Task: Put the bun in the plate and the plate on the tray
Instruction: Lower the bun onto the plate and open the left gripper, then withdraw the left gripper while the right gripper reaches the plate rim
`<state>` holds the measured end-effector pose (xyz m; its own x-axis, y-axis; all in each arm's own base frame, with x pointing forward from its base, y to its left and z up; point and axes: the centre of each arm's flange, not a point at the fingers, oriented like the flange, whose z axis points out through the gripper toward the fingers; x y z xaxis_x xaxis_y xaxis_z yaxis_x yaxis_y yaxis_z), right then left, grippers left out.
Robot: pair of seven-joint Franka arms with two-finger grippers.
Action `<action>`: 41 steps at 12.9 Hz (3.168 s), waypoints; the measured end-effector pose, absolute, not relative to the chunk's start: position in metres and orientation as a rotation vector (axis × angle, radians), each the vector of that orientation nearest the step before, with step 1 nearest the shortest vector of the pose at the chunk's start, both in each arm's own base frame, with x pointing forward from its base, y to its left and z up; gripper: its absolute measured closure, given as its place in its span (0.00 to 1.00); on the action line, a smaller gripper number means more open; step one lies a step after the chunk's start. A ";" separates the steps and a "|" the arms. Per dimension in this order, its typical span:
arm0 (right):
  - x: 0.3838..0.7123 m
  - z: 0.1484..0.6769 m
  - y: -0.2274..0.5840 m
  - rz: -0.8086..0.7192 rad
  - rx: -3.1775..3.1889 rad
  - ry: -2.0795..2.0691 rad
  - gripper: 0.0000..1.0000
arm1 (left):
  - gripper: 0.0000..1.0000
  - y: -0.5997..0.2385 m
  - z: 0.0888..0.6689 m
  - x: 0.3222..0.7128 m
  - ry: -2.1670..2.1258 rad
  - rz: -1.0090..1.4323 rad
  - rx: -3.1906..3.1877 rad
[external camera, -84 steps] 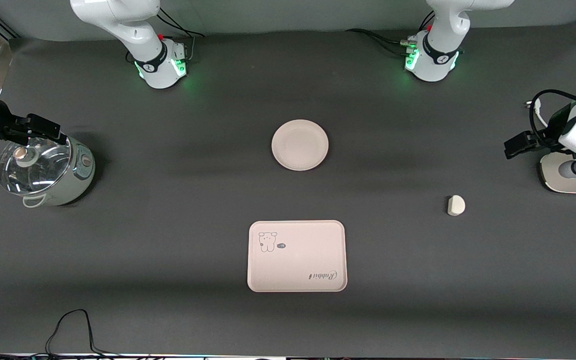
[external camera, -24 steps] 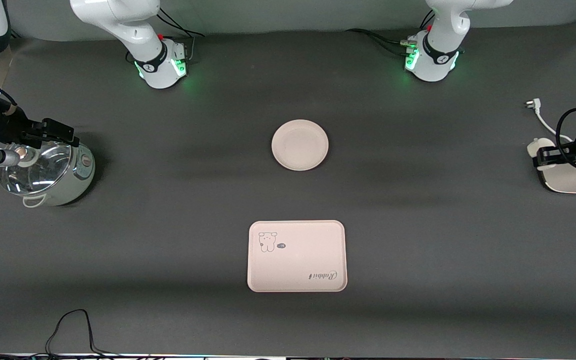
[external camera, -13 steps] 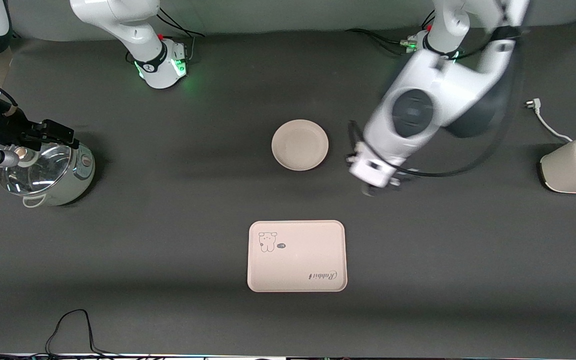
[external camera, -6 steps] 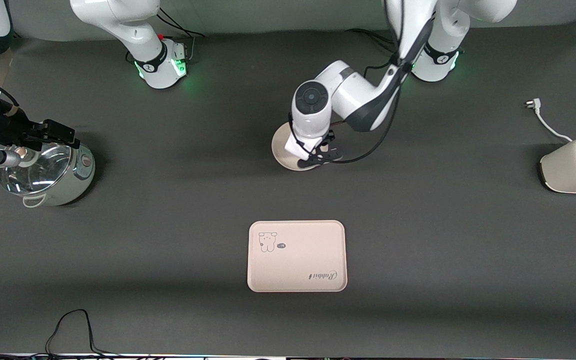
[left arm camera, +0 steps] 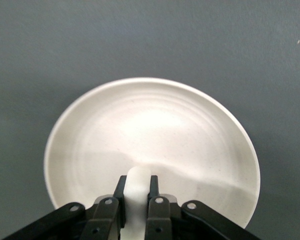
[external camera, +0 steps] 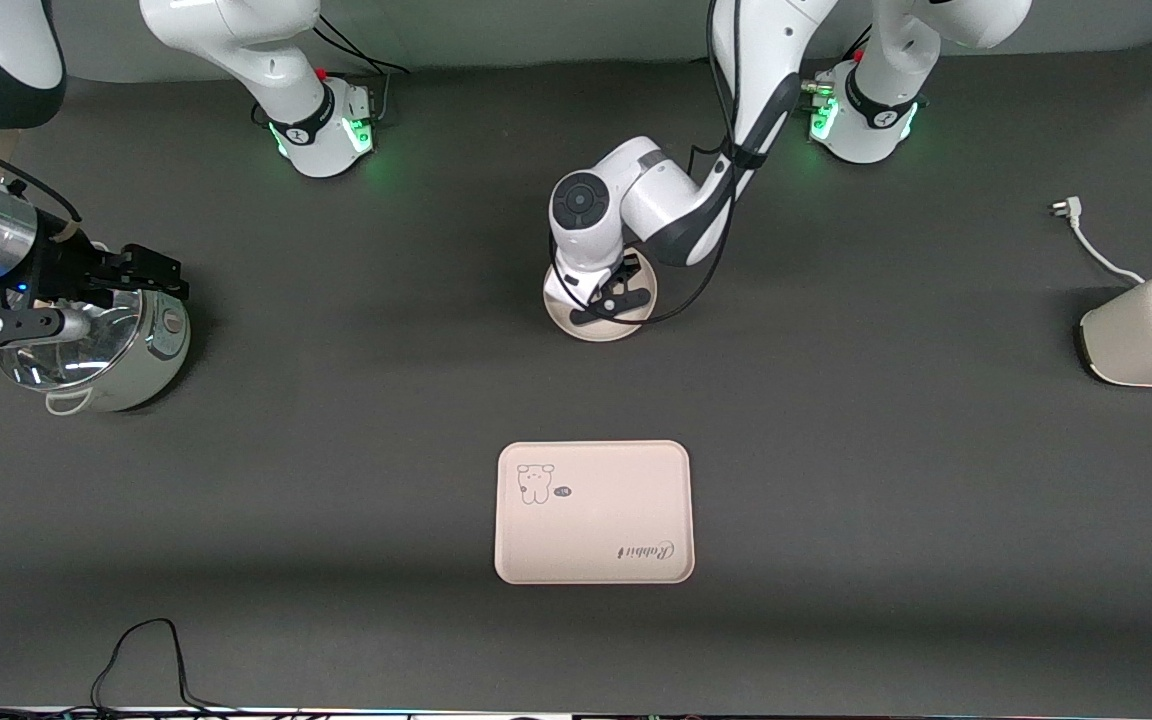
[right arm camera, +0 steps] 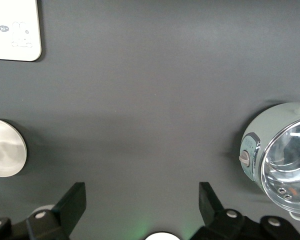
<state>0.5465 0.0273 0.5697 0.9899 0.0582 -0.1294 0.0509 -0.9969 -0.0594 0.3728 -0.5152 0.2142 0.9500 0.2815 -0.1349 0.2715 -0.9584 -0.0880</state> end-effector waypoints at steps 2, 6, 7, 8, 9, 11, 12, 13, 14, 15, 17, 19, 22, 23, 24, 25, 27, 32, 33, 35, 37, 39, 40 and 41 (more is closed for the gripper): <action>0.546 0.572 0.028 0.195 -3.078 -0.082 0.00 | 0.75 -0.517 0.207 0.369 -0.443 0.224 -3.031; 0.547 0.565 0.073 0.197 -3.092 -0.031 0.00 | 0.35 -0.516 0.207 0.371 -0.514 0.216 -3.017; 0.547 0.562 0.087 0.204 -3.096 -0.030 0.00 | 0.23 -0.515 0.209 0.373 -0.522 0.212 -3.018; 0.547 0.558 0.100 0.200 -3.100 -0.022 0.00 | 0.11 -0.515 0.212 0.374 -0.528 0.207 -3.021; 0.548 0.554 0.113 0.195 -3.103 -0.002 0.00 | 0.01 -0.515 0.218 0.378 -0.538 0.197 -3.026; 0.550 0.547 0.139 0.181 -3.091 0.024 0.00 | 0.00 -0.503 0.251 0.401 -0.585 0.158 -3.034; 0.550 0.545 0.147 0.181 -3.069 0.028 0.00 | 0.00 -0.490 0.277 0.419 -0.614 0.125 -3.041; 0.551 0.544 0.151 0.184 -3.044 0.033 0.00 | 0.00 -0.470 0.308 0.441 -0.634 0.093 -3.052; 0.551 0.543 0.153 0.186 -3.021 0.040 0.00 | 0.00 -0.439 0.343 0.468 -0.638 0.059 -3.073; 0.552 0.544 0.155 0.177 -3.006 0.044 0.00 | 0.00 -0.402 0.375 0.495 -0.638 0.028 -3.096; 0.551 0.544 0.163 0.177 -2.995 0.037 0.00 | 0.00 -0.324 0.420 0.535 -0.648 -0.019 -3.102; 0.546 0.544 0.186 0.165 -2.993 0.061 0.00 | 0.00 -0.243 0.447 0.564 -0.672 -0.035 -3.074; 0.535 0.532 0.251 0.100 -2.986 0.103 0.00 | 0.00 -0.123 0.472 0.584 -0.599 0.022 -3.061; 0.529 0.521 0.271 0.075 -2.980 0.113 0.00 | 0.00 -0.091 0.480 0.584 -0.583 0.043 -3.058; 0.522 0.507 0.289 0.063 -2.978 0.122 0.00 | 0.00 -0.064 0.488 0.582 -0.567 0.057 -3.052; 0.511 0.489 0.306 0.063 -2.980 0.118 0.00 | 0.00 -0.046 0.494 0.579 -0.544 0.060 -3.042; 0.492 0.454 0.329 0.094 -2.998 0.083 0.01 | 0.00 -0.024 0.504 0.574 -0.474 0.061 -3.029; 0.453 0.351 0.349 0.033 -3.010 0.028 0.00 | 0.00 0.019 0.531 0.572 -0.366 0.079 -3.038; 0.446 0.333 0.352 0.015 -3.011 0.017 0.00 | 0.00 0.017 0.539 0.571 -0.360 0.082 -3.038; 0.436 0.296 0.365 -0.017 -3.016 0.008 0.00 | 0.00 0.008 0.547 0.571 -0.336 0.083 -3.042; 0.426 0.268 0.384 -0.052 -3.014 0.008 0.00 | 0.00 0.001 0.547 0.572 -0.317 0.083 -3.044; 0.415 0.250 0.399 -0.074 -3.012 -0.024 0.00 | 0.00 -0.002 0.545 0.571 -0.292 0.103 -3.045; 0.409 0.242 0.405 -0.072 -3.016 -0.042 0.00 | 0.00 -0.001 0.544 0.570 -0.287 0.126 -3.043; 0.403 0.235 0.410 -0.062 -3.023 -0.056 0.00 | 0.00 -0.001 0.543 0.569 -0.283 0.139 -3.042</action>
<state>0.4034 0.4096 0.2346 0.9985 0.0344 0.0429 0.0392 -0.9925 -0.1159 0.5686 -0.0006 0.5430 0.9787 0.1878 -0.0826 0.1802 -0.9794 -0.0915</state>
